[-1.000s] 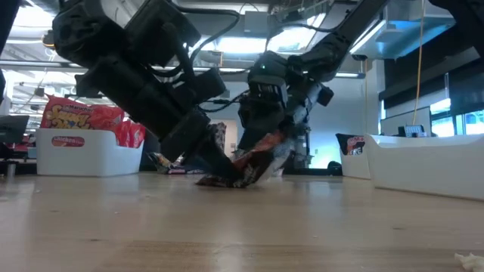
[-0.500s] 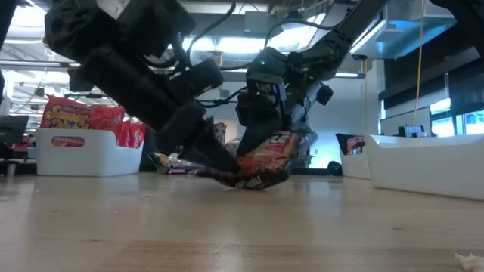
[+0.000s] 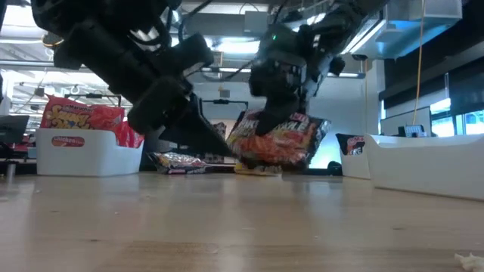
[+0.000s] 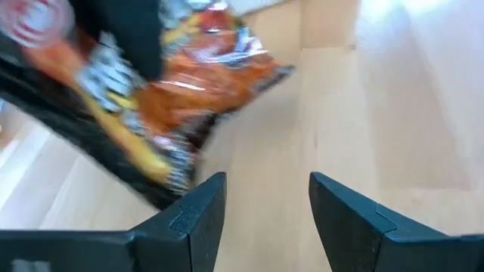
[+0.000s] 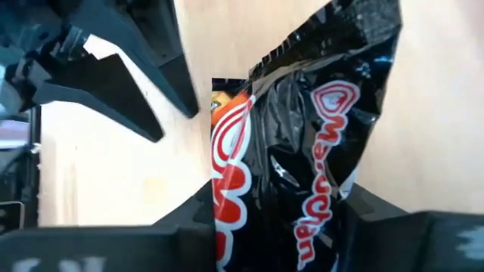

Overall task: Sort Maruchan noodles
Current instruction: Put the top right black noodle into the top right white bin

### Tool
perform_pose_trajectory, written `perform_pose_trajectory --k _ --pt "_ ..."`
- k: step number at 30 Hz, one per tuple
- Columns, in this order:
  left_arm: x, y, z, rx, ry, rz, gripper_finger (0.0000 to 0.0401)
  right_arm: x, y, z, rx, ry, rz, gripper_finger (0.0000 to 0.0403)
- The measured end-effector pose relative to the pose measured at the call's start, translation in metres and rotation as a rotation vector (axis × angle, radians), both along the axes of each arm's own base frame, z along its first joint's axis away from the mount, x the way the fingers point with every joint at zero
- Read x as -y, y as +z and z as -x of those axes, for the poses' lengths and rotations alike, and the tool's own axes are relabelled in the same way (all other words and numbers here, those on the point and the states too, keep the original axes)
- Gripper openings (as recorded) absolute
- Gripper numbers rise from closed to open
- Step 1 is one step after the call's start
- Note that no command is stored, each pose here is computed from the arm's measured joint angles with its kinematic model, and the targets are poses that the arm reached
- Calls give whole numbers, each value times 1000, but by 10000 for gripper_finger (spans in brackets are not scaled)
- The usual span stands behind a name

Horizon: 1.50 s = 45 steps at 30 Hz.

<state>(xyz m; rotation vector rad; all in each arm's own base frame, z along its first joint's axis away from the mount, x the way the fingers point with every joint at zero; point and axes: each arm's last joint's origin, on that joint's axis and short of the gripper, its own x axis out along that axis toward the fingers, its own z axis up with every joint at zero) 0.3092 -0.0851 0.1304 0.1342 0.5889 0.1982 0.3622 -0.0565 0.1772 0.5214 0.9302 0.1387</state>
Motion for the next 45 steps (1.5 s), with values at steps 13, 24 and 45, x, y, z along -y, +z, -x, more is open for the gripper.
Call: perform_pose_trajectory --k 13,24,45 --pt "0 1 0 -5 -1 0 184 1 80 62 -26 -28 353 119" --pt "0 0 1 -13 -8 2 184 38 122 146 -325 -154 813 112" --pt "-10 1 -3 -10 -5 -2 184 141 85 187 -627 -60 800 110"
